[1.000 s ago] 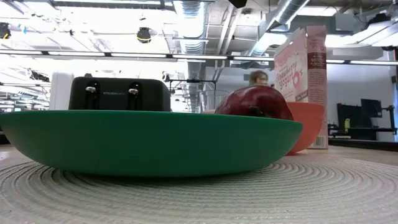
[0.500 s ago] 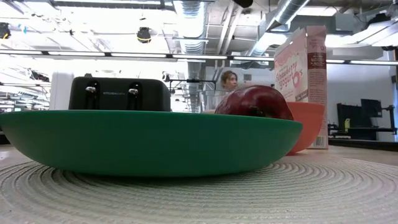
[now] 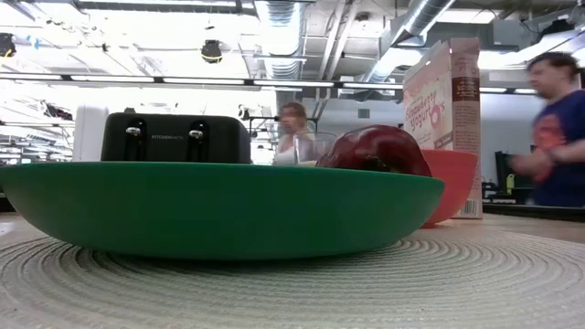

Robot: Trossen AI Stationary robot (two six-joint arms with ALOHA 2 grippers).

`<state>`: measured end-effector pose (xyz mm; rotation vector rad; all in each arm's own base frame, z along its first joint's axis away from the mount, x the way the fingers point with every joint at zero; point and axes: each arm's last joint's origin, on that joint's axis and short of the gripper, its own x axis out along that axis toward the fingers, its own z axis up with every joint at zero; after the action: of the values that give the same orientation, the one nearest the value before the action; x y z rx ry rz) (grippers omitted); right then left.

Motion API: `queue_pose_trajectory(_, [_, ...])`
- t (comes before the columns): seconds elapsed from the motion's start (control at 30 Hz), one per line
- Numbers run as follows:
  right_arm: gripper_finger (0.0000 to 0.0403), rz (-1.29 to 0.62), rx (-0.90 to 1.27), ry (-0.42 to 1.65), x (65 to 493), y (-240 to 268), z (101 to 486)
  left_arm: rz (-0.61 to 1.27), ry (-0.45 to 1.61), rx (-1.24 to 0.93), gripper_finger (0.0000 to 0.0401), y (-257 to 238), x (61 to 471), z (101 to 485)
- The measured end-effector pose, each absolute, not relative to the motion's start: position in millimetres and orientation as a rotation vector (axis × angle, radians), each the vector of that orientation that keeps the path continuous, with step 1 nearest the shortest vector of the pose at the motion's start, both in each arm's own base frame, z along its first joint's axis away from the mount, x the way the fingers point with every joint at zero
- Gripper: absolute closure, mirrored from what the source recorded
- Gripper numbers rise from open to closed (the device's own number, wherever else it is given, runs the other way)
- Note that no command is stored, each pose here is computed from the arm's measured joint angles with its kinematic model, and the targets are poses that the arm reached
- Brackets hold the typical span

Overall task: Arrange a breakfast setting
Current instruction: Put the spoon on the right side of the plate on the white table mat

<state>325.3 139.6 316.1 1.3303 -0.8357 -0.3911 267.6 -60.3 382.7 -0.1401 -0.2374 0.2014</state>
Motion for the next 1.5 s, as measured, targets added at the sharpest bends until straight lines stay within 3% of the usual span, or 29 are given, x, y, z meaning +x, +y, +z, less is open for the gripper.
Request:
queue_pose_trajectory(0.33, [0.0348,-0.348,1.141,-0.763,273,136,350,0.177,-0.249,-0.172,0.0230,-60,264,386])
queue_pose_trajectory(0.73, [0.0348,-0.019,0.875,-0.463,226,103,386,0.175,-0.232,-0.203,0.0230,-60,265,383])
queue_pose_trajectory(1.07, [0.0348,-0.075,0.895,-0.097,191,84,373,0.252,-0.236,-0.227,0.0230,-58,265,383])
queue_pose_trajectory(1.5, [0.0348,-0.111,0.901,0.248,180,86,343,0.301,-0.240,-0.251,0.0230,-56,264,383])
